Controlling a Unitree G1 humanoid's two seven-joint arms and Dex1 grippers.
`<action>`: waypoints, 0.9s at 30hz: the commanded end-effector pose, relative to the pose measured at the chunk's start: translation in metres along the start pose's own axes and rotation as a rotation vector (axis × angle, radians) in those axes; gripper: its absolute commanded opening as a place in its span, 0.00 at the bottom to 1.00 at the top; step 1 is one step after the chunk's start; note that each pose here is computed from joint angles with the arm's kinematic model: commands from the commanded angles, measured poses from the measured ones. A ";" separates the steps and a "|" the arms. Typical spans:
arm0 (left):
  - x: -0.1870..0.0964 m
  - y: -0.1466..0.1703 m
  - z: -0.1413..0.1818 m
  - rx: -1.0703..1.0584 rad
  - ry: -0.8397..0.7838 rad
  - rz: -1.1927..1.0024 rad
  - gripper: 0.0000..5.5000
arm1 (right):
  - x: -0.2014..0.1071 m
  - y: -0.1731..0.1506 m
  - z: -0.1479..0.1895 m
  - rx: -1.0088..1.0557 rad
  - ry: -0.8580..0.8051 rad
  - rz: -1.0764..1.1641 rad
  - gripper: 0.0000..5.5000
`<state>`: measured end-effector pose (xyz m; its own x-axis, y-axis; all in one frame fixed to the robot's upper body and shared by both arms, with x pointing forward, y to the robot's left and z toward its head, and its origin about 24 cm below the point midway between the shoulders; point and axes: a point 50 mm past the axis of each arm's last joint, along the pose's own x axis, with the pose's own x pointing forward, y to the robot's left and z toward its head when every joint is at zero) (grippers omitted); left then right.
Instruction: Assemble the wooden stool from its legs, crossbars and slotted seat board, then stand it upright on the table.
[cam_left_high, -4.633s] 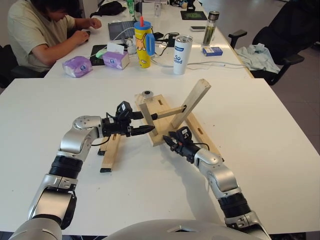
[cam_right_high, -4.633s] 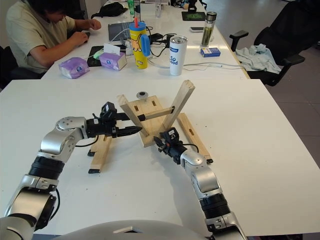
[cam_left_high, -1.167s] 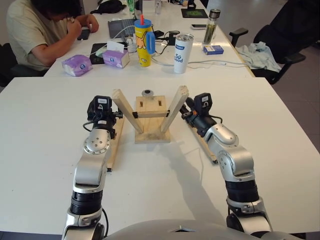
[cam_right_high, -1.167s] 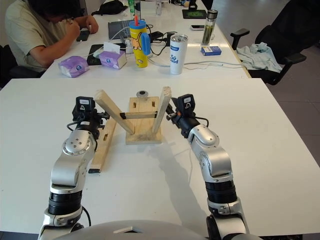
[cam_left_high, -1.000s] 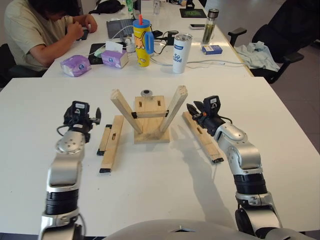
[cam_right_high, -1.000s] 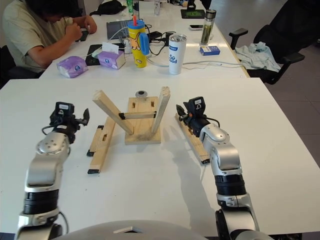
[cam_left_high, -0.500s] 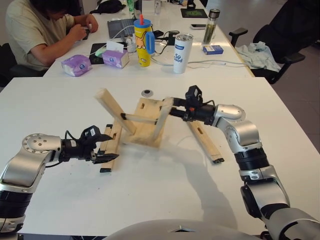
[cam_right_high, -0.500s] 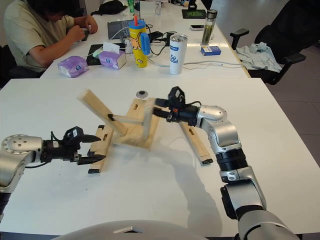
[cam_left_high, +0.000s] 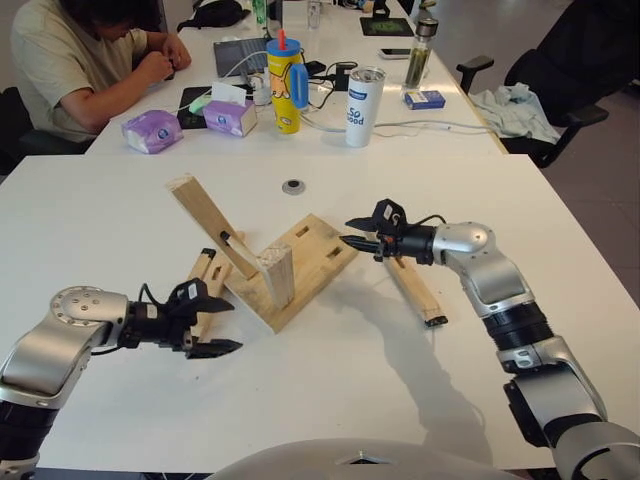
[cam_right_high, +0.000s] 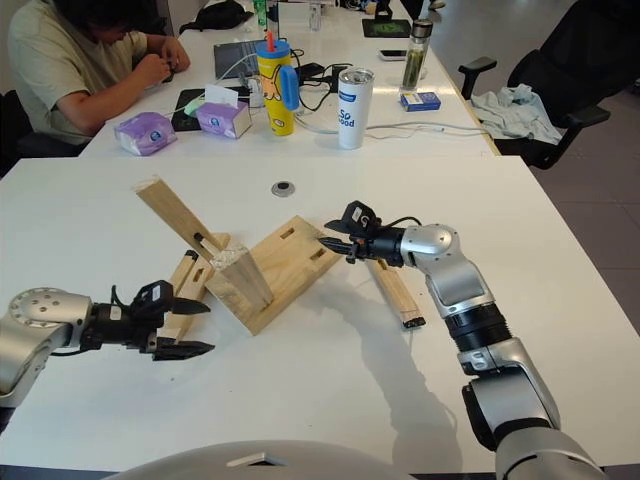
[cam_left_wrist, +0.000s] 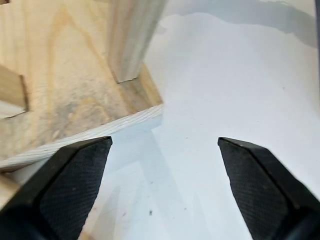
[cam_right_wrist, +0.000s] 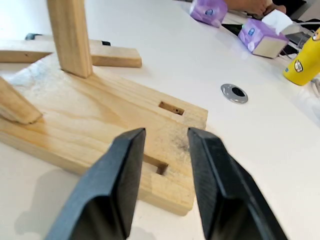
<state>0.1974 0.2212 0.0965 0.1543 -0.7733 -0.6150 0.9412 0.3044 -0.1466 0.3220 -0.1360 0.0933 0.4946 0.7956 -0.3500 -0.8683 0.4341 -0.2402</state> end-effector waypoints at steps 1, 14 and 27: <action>0.031 -0.014 0.006 0.027 -0.016 -0.062 0.72 | 0.022 -0.008 -0.005 -0.060 0.017 -0.048 0.29; 0.079 -0.009 0.010 0.071 0.036 0.059 0.72 | 0.024 0.007 -0.053 -0.475 0.477 0.258 0.29; 0.095 0.071 0.000 0.129 0.146 0.611 0.72 | 0.009 0.076 -0.038 -0.247 0.333 0.399 0.29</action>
<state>0.2750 0.1590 0.0473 0.6153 -0.5027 -0.6072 0.7731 0.5353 0.3402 0.2876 -0.1157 0.0704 0.2602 0.7041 -0.6608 -0.9225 -0.0209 -0.3855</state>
